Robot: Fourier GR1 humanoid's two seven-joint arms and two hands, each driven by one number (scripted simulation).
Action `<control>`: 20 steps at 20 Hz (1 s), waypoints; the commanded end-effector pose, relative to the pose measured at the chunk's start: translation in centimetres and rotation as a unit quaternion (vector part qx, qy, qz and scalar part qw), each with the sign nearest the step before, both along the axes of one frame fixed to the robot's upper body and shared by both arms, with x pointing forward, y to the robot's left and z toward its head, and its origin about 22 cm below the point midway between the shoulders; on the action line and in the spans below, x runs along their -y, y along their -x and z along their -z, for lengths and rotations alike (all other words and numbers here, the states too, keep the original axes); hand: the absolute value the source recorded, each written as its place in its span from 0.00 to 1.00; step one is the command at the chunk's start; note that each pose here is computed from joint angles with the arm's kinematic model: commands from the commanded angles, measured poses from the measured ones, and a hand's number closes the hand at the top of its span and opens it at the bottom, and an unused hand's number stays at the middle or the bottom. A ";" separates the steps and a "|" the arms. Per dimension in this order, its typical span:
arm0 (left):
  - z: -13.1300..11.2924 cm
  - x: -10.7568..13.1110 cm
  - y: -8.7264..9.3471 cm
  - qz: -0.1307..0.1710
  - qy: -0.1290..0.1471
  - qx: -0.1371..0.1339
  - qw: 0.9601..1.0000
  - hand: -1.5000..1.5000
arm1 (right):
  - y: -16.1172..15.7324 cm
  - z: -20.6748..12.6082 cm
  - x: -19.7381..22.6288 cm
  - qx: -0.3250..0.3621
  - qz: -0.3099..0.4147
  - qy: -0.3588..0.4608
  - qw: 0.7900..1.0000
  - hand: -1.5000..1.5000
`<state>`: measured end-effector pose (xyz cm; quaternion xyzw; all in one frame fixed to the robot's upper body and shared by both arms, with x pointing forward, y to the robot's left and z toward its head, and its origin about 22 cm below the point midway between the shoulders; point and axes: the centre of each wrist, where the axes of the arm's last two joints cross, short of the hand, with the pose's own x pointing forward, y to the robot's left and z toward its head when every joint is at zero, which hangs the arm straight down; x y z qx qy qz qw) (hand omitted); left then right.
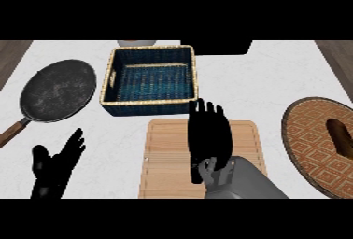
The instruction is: Pick the bell pepper from the cutting board and place it in the basket
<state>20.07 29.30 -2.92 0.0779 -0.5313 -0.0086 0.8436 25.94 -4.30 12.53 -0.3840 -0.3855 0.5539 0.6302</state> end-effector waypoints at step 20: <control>1.1 0.3 1.6 0.004 -0.002 -0.056 0.998 0.50 | 1.7 5.6 0.5 -0.034 0.101 0.079 0.991 0.00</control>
